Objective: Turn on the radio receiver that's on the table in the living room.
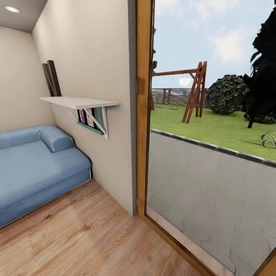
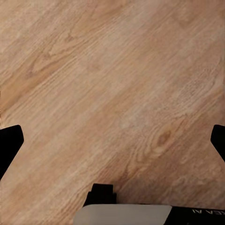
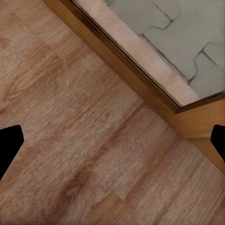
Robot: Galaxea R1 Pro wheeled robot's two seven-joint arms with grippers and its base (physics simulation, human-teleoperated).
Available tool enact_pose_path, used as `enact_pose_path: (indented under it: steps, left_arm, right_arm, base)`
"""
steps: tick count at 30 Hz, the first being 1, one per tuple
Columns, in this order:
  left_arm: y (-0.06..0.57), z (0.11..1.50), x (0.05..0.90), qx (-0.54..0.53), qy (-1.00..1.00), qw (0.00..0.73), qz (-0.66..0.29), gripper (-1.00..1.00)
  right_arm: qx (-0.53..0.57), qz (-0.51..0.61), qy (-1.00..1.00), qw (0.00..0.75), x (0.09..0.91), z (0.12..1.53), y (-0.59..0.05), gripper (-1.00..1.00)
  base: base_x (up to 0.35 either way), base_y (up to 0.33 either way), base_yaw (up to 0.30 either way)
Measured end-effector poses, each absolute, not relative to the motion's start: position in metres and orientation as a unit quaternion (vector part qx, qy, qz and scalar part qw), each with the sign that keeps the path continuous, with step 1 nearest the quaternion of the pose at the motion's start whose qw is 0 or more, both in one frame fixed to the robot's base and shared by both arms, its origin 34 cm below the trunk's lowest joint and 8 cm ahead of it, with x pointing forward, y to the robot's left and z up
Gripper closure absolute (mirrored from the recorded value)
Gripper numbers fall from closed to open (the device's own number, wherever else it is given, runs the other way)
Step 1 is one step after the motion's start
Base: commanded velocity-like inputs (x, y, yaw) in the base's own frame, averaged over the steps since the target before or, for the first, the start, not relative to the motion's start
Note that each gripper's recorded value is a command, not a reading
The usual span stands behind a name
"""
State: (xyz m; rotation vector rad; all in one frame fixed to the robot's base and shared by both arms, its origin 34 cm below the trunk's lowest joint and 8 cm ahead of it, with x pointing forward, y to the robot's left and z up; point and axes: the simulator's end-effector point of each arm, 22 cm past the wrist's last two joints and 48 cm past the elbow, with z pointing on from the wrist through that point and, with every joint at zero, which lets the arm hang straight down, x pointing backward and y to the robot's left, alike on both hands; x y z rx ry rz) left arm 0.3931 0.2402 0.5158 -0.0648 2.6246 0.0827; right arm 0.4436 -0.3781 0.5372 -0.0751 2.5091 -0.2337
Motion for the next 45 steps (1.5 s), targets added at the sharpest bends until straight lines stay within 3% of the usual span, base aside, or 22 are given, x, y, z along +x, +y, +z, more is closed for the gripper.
enact_pose_path:
  steps: [8, 45]
  left_arm:
    - [0.243, 0.518, 0.397, -0.024, 0.963, 0.266, 0.032, -1.00]
    - [0.259, 0.518, 0.395, -0.040, 0.963, 0.263, 0.047, -1.00]
  right_arm:
    - [-0.027, -0.090, 0.947, 0.306, 0.444, 0.537, -0.378, -1.00]
    - [-0.028, -0.091, 0.947, 0.305, 0.443, 0.537, -0.378, -1.00]
  base:
    - [0.000, 0.000, 0.086]
    - [0.000, 0.000, 0.269]
